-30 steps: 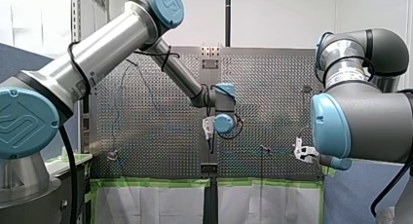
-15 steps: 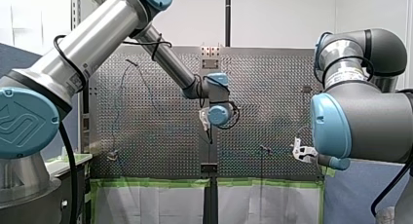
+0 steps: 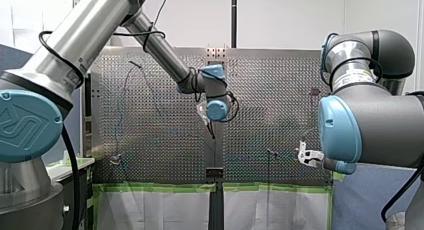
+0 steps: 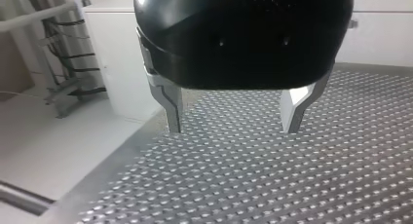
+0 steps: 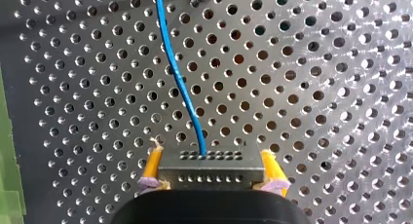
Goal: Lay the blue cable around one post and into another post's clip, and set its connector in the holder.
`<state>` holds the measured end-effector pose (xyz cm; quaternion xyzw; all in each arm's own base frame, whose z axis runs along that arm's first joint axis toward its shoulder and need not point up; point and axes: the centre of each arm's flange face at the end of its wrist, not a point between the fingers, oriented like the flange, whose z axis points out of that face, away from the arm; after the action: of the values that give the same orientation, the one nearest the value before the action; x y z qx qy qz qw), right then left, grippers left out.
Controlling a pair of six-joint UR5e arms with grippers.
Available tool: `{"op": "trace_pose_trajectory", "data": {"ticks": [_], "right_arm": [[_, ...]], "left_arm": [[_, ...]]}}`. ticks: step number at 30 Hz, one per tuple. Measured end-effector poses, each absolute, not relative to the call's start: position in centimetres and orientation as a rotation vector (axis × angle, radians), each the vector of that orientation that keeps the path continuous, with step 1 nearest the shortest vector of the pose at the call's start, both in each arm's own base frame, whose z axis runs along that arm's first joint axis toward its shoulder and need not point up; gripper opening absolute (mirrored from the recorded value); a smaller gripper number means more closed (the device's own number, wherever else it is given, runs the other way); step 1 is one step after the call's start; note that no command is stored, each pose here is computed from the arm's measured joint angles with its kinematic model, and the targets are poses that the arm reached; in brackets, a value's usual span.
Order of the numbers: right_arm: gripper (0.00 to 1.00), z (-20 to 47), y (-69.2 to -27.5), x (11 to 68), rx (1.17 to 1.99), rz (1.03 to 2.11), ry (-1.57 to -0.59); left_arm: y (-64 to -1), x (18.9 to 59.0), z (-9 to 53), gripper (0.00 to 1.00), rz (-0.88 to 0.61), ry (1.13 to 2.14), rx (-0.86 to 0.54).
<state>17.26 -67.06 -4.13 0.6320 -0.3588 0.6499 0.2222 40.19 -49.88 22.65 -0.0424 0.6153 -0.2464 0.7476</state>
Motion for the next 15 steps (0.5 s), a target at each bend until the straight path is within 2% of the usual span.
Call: {"op": "trace_pose_trajectory", "data": {"ticks": [6,15], "right_arm": [[0.0,-4.2,-67.0,17.5,1.749,1.798,-0.99],[0.0,-4.1,-66.9,17.8,1.751,1.801,-0.987]], "left_arm": [[-48.2,39.3,24.4,1.0,-0.542,1.302,-0.113],[-45.6,37.9,23.9,1.0,-0.477,1.309,-0.132]]}}
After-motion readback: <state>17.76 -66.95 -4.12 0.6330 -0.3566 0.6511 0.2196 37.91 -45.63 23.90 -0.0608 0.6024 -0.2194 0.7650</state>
